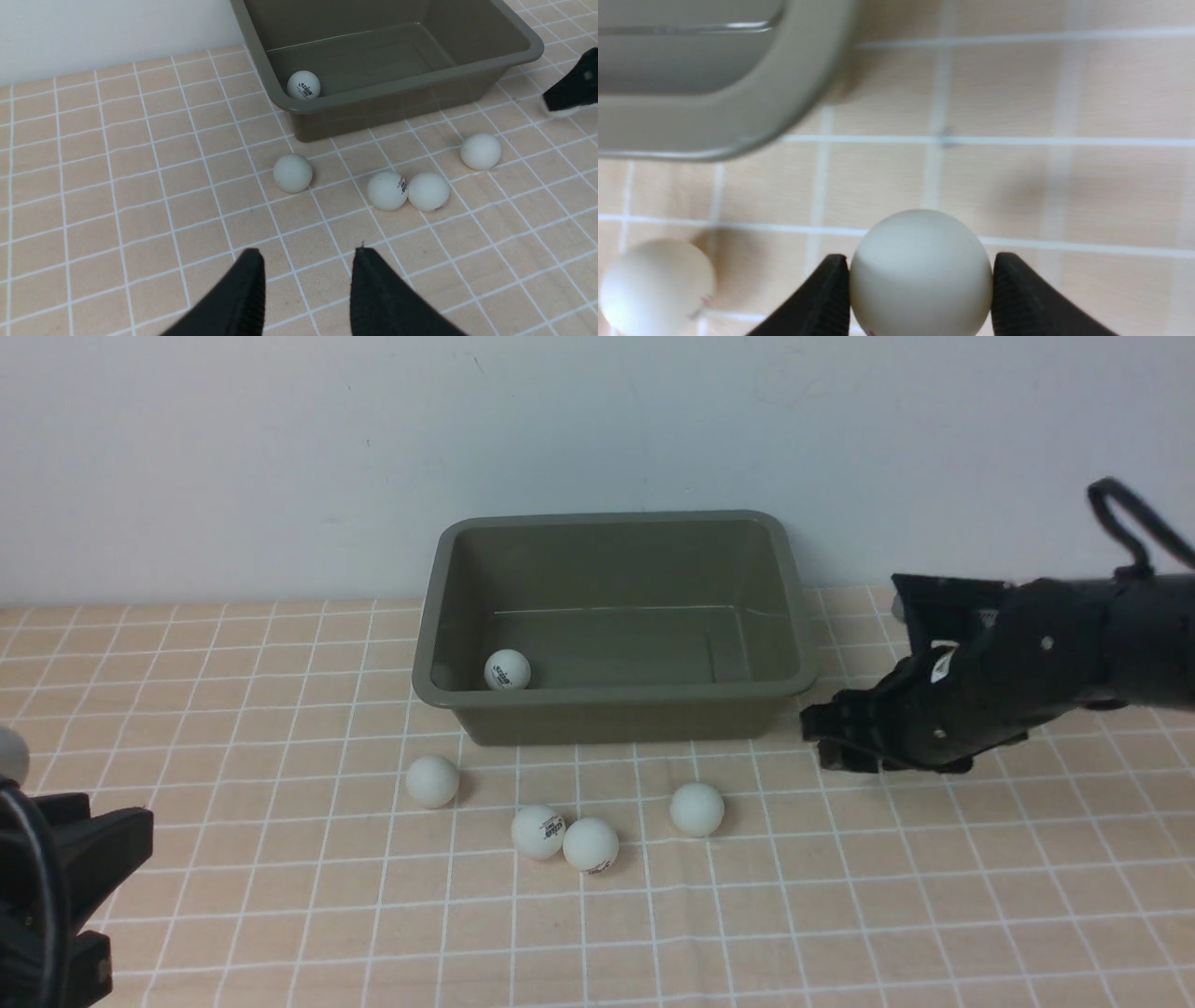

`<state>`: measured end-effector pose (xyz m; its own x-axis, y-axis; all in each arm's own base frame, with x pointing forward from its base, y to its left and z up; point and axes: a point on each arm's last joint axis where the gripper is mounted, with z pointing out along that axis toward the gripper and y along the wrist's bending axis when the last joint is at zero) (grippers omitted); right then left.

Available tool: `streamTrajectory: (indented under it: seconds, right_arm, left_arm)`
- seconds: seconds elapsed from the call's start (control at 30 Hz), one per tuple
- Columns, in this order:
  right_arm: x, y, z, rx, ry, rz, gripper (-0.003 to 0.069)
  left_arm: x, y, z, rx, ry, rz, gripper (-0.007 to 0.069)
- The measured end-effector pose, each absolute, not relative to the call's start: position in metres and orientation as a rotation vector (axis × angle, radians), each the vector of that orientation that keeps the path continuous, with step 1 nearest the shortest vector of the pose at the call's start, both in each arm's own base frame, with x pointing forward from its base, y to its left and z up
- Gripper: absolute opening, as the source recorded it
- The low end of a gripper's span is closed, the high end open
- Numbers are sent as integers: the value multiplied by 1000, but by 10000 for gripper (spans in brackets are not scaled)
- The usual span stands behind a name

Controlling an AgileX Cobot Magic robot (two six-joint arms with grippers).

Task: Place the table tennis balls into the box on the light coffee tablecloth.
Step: 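Reach for and grasp a ping pong ball on the table, then release the ping pong ball into the bin and lift the gripper away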

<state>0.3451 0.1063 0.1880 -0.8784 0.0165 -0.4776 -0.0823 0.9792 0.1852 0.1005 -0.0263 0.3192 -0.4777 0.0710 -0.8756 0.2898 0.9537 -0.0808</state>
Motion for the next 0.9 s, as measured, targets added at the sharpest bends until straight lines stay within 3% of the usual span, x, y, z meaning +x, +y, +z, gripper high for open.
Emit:
streamTrajectory:
  seconds: [0.2, 0.43, 0.6, 0.8, 0.9]
  right_arm:
    - [333, 102, 237, -207, 2505, 262, 357]
    - [358, 121, 268, -328, 2368, 421, 357]
    - [395, 142, 258, -394, 2361, 552, 357]
    - [426, 154, 228, -427, 2410, 583, 358]
    - [434, 156, 217, -429, 2427, 583, 416]
  left_arm:
    - [100, -26, 319, 256, 2062, -265, 206]
    - [100, -26, 319, 256, 2062, -265, 206]
    - [100, -26, 319, 256, 2062, -265, 206]
    - [100, -26, 319, 256, 2062, -265, 206]
    - [100, -26, 319, 256, 2062, -265, 206]
